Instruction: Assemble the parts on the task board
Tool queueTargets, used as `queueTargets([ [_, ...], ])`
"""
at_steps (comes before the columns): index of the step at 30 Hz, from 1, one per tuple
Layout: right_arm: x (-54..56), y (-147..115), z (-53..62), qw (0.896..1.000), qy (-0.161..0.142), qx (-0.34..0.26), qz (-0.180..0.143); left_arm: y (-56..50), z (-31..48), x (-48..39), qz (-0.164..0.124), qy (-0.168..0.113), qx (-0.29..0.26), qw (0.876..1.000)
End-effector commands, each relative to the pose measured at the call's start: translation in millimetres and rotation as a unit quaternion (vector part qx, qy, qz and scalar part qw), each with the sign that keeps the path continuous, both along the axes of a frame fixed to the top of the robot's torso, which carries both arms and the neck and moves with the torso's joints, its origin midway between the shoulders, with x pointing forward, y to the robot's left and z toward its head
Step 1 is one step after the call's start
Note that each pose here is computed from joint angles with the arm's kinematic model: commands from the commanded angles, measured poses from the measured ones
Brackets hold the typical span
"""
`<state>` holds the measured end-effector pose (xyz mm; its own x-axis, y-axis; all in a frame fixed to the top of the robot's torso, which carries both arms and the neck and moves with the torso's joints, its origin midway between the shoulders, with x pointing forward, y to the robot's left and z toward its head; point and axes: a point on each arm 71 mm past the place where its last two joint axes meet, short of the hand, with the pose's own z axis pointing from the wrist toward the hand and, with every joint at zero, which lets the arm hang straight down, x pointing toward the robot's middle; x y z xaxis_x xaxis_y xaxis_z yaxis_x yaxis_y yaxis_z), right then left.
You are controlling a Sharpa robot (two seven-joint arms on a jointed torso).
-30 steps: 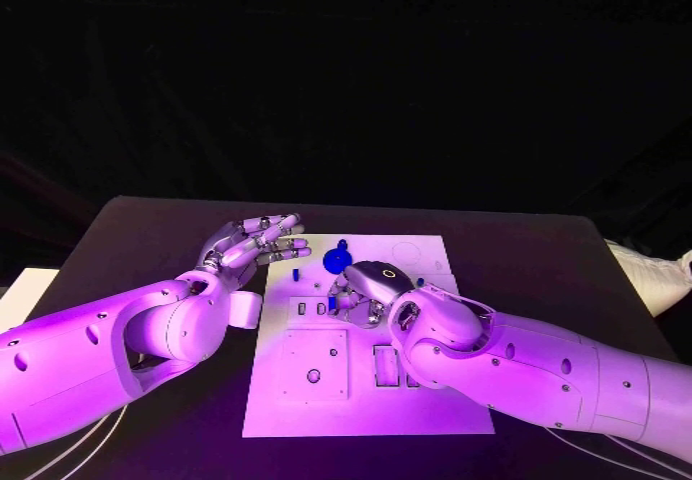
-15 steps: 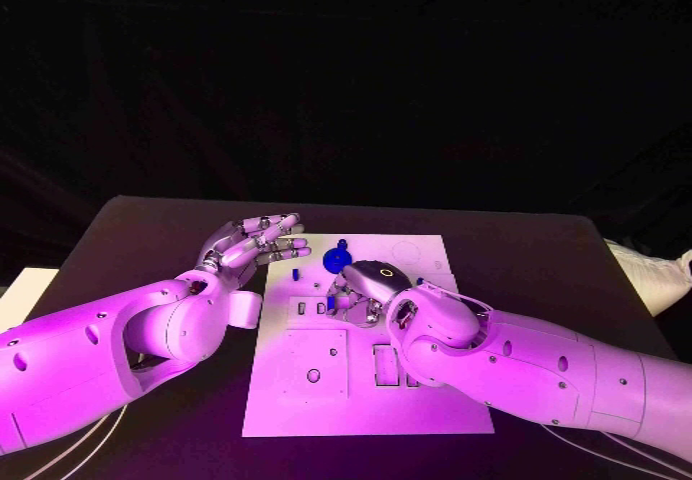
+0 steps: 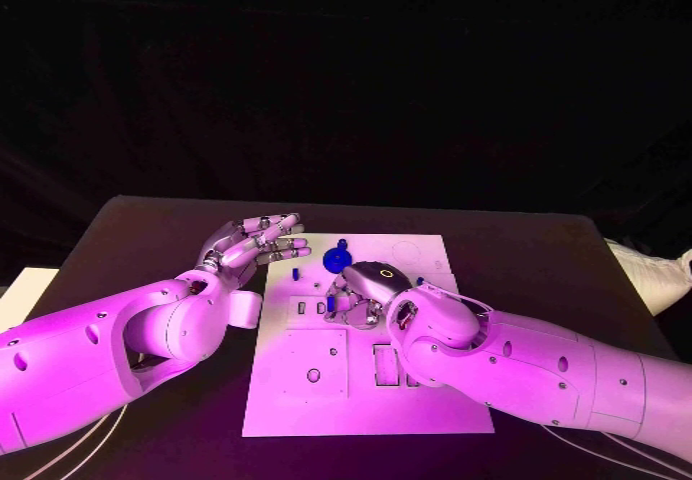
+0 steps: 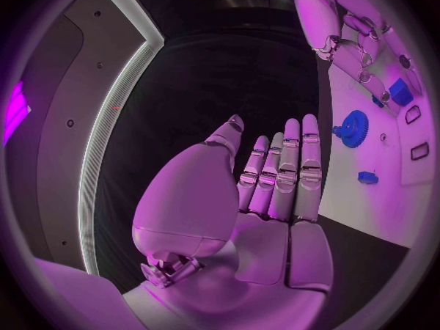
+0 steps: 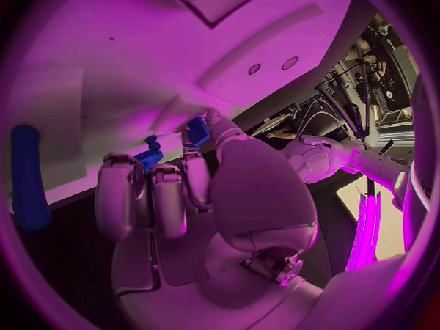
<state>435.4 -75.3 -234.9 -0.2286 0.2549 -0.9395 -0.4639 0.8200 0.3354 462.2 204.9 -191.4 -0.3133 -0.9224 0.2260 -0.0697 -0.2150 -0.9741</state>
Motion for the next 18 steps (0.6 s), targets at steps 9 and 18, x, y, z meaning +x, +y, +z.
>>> queueTargets([
  [9,-1.2,-5,-10.0,1.0,0.016,-0.018,-0.016,-2.5,0.7,-0.5,-0.01,-0.002,-0.006,1.0],
  [18,-5.6,-4,5.9,0.997,-0.046,0.06,-0.014,-1.4,-0.9,0.7,-0.012,0.002,-0.002,1.0],
])
